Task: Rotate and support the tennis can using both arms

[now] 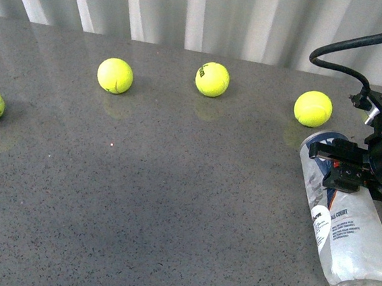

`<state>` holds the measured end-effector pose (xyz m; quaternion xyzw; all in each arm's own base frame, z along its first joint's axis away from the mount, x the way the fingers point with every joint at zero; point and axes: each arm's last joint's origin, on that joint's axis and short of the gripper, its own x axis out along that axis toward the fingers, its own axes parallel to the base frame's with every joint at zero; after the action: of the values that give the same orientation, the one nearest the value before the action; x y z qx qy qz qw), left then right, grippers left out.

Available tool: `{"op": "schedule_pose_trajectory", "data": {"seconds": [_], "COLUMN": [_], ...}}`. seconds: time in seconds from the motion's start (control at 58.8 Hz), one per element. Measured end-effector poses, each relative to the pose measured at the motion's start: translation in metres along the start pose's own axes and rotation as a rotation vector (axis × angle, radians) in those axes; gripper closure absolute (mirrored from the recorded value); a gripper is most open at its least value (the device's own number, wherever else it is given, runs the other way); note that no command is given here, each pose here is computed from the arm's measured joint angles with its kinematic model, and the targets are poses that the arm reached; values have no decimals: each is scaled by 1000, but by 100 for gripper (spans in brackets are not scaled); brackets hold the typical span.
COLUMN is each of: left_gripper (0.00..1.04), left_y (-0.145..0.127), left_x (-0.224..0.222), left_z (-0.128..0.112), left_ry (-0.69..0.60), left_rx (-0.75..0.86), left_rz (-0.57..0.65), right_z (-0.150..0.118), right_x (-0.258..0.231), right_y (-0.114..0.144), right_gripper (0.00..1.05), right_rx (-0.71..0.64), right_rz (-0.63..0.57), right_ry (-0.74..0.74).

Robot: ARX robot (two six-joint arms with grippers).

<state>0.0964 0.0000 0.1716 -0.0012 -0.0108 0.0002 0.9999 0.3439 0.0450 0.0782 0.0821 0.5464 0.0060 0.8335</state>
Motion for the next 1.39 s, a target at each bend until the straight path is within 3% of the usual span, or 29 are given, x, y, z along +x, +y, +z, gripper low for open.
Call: {"op": "schedule_pose_trajectory", "data": {"seconds": [0.357, 0.527, 0.748, 0.799, 0.885, 0.97, 1.021, 1.174, 1.395], "left_gripper": [7, 7, 7, 7, 7, 7, 7, 7, 7], "left_y": [0, 0, 0, 0, 0, 0, 0, 0, 0], "left_x": [0, 0, 0, 0, 0, 0, 0, 0, 0], "left_z": [0, 0, 0, 0, 0, 0, 0, 0, 0], "left_ry": [0, 0, 0, 0, 0, 0, 0, 0, 0], "left_rx": [0, 0, 0, 0, 0, 0, 0, 0, 0], "left_rz": [0, 0, 0, 0, 0, 0, 0, 0, 0], "right_z": [0, -1, -6, -10, -27, -41, -47, -60, -59], "right_x": [-14, -39, -85, -89, -95, -93, -91, -70, -38], "right_y": [5, 16, 41, 46, 62, 71, 75, 88, 115], "right_gripper": [89, 93, 95, 95, 96, 96, 96, 96, 96], "right_rx": [-32, -144, -623, -760, -1157, -1428, -1523, -1678, -1671], "right_rz": [-13, -49, -323, -341, -351, -359, -336, -275, -162], "right_ry": [-32, -119, -524, -598, -764, -801, -800, -780, -744]}}
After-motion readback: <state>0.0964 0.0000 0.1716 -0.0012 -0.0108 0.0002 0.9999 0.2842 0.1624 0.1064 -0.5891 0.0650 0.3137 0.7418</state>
